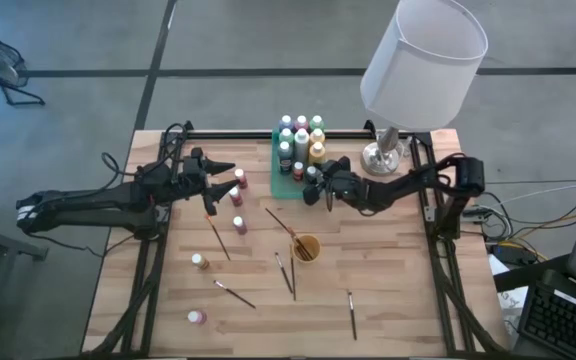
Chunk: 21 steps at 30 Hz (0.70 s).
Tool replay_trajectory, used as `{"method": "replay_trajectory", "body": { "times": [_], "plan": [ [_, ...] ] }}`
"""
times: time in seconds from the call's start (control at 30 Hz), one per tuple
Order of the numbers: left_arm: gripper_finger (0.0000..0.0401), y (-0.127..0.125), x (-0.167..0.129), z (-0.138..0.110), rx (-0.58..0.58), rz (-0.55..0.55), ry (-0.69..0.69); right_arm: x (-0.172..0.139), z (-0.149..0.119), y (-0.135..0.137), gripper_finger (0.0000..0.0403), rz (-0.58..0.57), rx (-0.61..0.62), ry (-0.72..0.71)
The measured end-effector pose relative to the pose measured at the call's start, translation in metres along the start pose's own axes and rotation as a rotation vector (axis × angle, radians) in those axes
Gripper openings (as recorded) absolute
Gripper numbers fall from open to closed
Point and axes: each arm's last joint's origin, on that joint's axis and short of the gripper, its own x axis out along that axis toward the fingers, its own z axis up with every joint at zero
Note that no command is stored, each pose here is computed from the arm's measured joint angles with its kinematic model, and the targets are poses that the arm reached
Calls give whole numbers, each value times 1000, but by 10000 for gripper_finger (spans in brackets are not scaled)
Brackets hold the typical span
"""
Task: Pick & Place Paint Supplies
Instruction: Put the silver paintbrush into the yellow cup
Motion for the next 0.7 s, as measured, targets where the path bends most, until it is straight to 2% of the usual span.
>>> {"method": "replay_trajectory", "body": {
  "times": [0.17, 0.4, 0.53, 0.7],
  "plan": [
    [248, 0, 0, 0, 0, 0, 0, -16, 18, 13, 223, 59, -30, -55],
    [248, 0, 0, 0, 0, 0, 0, -57, 47, 38, 202, 187, -107, -149],
    [248, 0, 0, 0, 0, 0, 1, -81, 58, 48, 188, 248, -151, -143],
    [248, 0, 0, 0, 0, 0, 3, -113, 64, 55, 170, 313, -156, -46]
  ]
}}
